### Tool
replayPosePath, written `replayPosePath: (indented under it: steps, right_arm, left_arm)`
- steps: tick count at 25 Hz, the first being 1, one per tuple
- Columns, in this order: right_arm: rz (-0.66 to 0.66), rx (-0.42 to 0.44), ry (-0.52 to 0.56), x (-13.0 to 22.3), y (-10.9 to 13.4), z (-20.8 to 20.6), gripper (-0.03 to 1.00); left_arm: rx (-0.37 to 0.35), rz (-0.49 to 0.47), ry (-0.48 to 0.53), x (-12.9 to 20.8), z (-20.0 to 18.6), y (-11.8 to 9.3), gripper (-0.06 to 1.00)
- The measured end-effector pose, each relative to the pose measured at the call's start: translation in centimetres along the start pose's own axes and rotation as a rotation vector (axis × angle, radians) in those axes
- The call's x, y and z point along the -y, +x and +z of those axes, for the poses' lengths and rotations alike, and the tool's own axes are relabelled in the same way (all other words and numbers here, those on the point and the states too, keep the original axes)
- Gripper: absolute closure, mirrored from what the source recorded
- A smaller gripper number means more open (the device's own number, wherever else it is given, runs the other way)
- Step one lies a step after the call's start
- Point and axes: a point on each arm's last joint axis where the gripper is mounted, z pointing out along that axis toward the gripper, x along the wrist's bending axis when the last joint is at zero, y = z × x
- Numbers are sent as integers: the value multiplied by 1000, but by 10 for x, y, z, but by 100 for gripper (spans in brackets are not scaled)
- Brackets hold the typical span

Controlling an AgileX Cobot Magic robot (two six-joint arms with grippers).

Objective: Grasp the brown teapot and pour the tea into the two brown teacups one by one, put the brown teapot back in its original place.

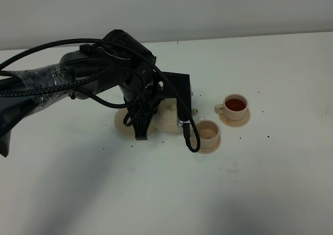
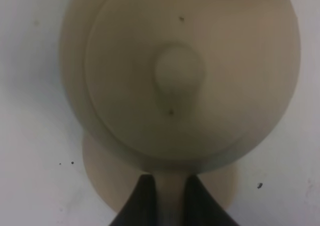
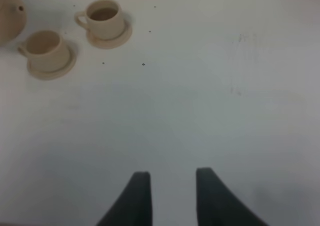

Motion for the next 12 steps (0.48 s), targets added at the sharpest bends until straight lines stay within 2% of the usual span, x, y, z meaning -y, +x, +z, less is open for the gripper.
replayPosePath:
  steps: [6,12]
  right_arm:
    - [0,0,0,0,0,0,73]
    - [0,0,0,0,0,0,73]
  left_arm:
    - [-70,23,13,-1,-9,5,82]
    - [-166,116,72,-4,-19,8,82]
